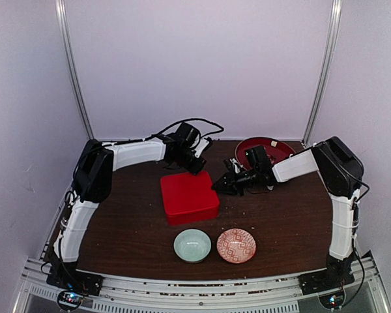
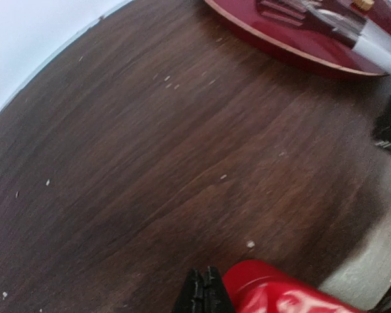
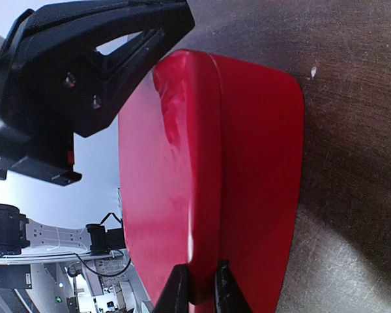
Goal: Pack the chocolate
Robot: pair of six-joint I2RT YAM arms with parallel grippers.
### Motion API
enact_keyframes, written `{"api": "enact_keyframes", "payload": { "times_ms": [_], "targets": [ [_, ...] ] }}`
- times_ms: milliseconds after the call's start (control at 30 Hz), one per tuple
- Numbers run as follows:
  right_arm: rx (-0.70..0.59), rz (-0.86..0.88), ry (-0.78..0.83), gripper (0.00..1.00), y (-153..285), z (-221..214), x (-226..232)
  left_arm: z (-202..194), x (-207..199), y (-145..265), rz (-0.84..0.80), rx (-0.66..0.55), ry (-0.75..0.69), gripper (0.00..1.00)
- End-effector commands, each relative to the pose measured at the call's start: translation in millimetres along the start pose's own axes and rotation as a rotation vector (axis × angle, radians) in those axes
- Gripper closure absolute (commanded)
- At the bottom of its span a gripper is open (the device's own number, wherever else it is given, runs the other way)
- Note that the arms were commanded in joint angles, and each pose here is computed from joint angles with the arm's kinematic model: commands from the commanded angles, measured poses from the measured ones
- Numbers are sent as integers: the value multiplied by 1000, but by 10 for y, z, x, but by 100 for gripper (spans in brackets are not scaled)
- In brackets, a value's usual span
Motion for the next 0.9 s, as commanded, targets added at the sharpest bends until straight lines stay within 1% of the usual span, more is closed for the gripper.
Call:
{"api": "enact_keyframes", "payload": {
  "times_ms": [0, 67, 200, 300, 433, 500, 600, 767, 867],
  "targets": [
    [93, -209, -161, 94, -200, -369, -560, -63, 43, 212, 0, 59, 19, 95],
    [87, -211, -159, 91, -188, -367, -552, 104, 54, 469, 12, 0, 16, 95],
    [73, -202, -150, 78, -163, -342, -488, 344, 140, 1103, 74, -90, 27, 92],
    [61, -197, -130, 70, -140, -302, -410, 309, 244, 1518, 112, -119, 65, 90],
    [51, -209, -111, 65, -101, -241, -348, 107, 306, 1865, 160, -112, 104, 89],
    [50, -213, -103, 65, -91, -218, -327, -19, 306, 1913, 164, -88, 121, 89],
    [54, -224, -95, 65, -83, -206, -327, -247, 303, 1826, 167, -35, 145, 88],
    [58, -232, -96, 65, -87, -201, -347, -576, 393, 1531, 143, 38, 219, 89],
    [60, -235, -97, 65, -90, -210, -364, -773, 426, 1250, 108, 106, 247, 89]
  ]
}}
Point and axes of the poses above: each gripper's point midway between its finger pads, its own y axis back along the fingers, its own x axis along the line the jaws close on, z = x × y, the point moved 7 cm from there along y, back along the fingers, and after that the axes turned 3 degrees about -y, right-handed, at the moved point
